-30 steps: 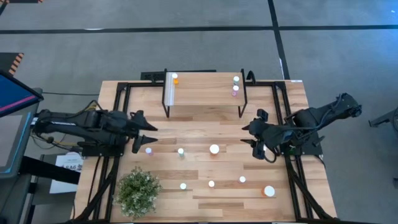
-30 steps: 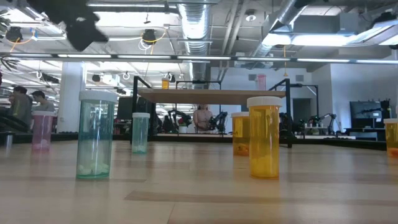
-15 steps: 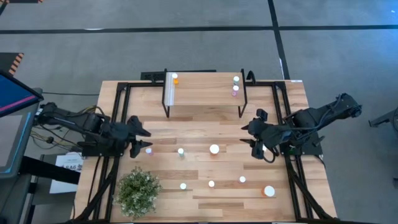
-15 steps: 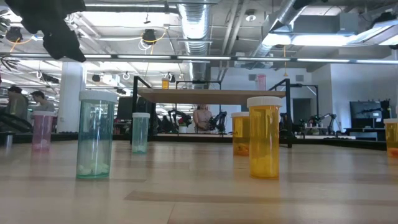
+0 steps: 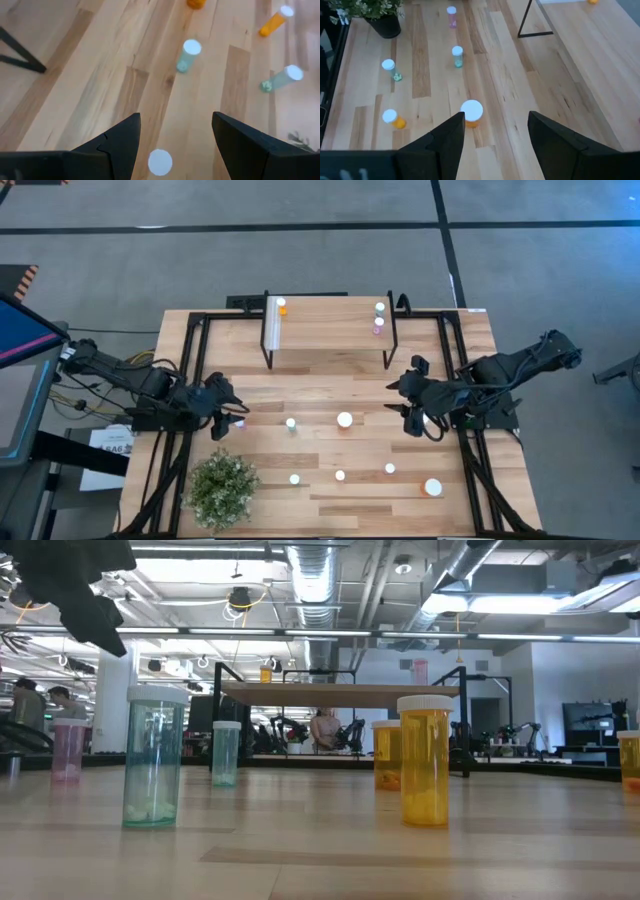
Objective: Pick and place medicine bottles onto shelf by color
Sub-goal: Put the pink pill bottle on the shelf
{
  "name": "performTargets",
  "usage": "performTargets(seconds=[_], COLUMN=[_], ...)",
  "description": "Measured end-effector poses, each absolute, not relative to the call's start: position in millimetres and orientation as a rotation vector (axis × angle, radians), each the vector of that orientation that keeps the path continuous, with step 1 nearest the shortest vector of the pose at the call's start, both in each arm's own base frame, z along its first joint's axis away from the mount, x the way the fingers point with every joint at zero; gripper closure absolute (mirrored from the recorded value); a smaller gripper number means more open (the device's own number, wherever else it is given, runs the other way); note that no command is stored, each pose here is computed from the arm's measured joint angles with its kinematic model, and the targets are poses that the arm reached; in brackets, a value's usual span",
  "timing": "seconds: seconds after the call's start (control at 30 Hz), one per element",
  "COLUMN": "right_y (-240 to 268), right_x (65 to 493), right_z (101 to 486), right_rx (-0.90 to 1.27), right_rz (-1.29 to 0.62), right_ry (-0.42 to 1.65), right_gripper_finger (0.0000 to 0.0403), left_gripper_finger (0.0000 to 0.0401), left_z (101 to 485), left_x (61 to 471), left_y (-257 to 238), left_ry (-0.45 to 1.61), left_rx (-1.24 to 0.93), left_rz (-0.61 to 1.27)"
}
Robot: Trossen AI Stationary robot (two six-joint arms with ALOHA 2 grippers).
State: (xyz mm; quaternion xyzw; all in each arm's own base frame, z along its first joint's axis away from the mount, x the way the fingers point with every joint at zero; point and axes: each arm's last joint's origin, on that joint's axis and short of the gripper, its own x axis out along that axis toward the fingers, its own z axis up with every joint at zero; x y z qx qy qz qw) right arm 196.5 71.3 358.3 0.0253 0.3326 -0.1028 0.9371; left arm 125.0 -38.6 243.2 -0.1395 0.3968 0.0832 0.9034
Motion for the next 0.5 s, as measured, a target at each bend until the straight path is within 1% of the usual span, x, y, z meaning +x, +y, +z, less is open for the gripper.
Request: performTargets(seconds=[0.23, 0.5], right_y=[71.2, 71.3], right_x=[196.6, 196.8], right_z=[358.3, 358.6], right_rx=[0.048, 0.039], right_rz=[-0.209, -0.203], right_ry=[0.680, 0.678], right_gripper_finger=[0.0164, 0.0164], left_gripper_finger=[0.0165, 0.0133], left_z=[237.9, 233.2], left_x=[122.9, 120.3], left_y=[-37.8, -37.0], left_ry=[0.883, 0.942], left_rx=[-0.310, -0.344], left_rz=[0.219, 0.270])
